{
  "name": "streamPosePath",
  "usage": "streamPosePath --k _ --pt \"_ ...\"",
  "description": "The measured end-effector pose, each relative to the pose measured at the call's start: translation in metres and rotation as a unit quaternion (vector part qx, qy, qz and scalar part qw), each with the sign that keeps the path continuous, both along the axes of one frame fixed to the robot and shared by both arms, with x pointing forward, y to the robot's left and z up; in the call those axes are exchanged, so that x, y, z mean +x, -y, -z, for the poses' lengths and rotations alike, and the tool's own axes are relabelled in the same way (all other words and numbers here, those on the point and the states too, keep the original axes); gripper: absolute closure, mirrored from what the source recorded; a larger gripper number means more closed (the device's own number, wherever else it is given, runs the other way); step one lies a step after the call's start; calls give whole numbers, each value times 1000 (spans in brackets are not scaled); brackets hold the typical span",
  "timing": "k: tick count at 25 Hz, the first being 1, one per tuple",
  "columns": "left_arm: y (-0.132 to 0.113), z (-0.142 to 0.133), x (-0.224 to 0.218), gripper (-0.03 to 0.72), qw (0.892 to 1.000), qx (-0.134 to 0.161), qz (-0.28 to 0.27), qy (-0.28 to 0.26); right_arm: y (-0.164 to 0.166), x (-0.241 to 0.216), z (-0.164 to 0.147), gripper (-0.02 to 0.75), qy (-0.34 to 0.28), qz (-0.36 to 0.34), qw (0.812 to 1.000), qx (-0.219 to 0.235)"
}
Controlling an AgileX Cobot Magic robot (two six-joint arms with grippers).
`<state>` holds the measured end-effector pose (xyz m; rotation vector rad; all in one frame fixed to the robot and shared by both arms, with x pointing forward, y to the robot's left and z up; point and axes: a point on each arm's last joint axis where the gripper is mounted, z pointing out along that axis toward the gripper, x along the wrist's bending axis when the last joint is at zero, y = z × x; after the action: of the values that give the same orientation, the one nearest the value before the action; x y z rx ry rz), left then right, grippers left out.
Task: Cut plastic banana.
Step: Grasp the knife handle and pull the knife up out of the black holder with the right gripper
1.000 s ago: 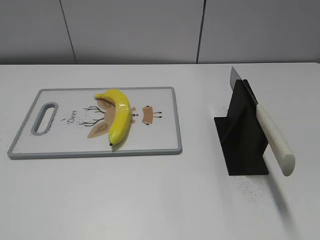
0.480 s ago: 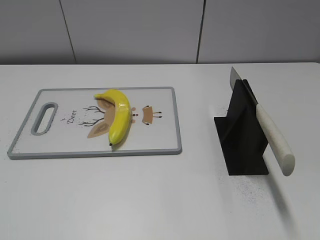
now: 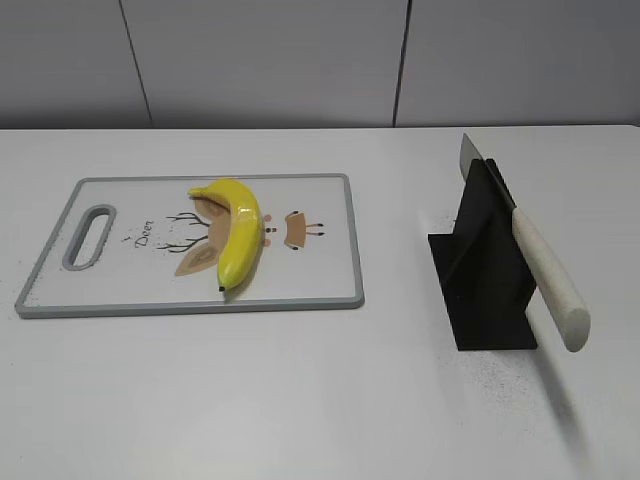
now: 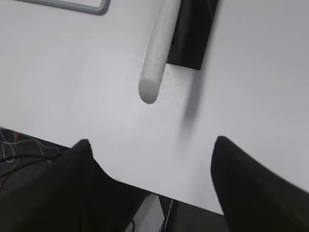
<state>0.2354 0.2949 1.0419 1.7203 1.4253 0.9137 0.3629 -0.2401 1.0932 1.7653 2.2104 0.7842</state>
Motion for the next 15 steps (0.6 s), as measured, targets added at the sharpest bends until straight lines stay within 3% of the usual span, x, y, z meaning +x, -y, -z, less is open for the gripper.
streamPosePath --k 7,15 --pt "0 0 0 162 1000 0 0 0 -23 56 4 181 -80 -1 996 -34" --pt "0 0 0 162 1000 0 0 0 -43 109 40 209 -156 -2 985 -75"
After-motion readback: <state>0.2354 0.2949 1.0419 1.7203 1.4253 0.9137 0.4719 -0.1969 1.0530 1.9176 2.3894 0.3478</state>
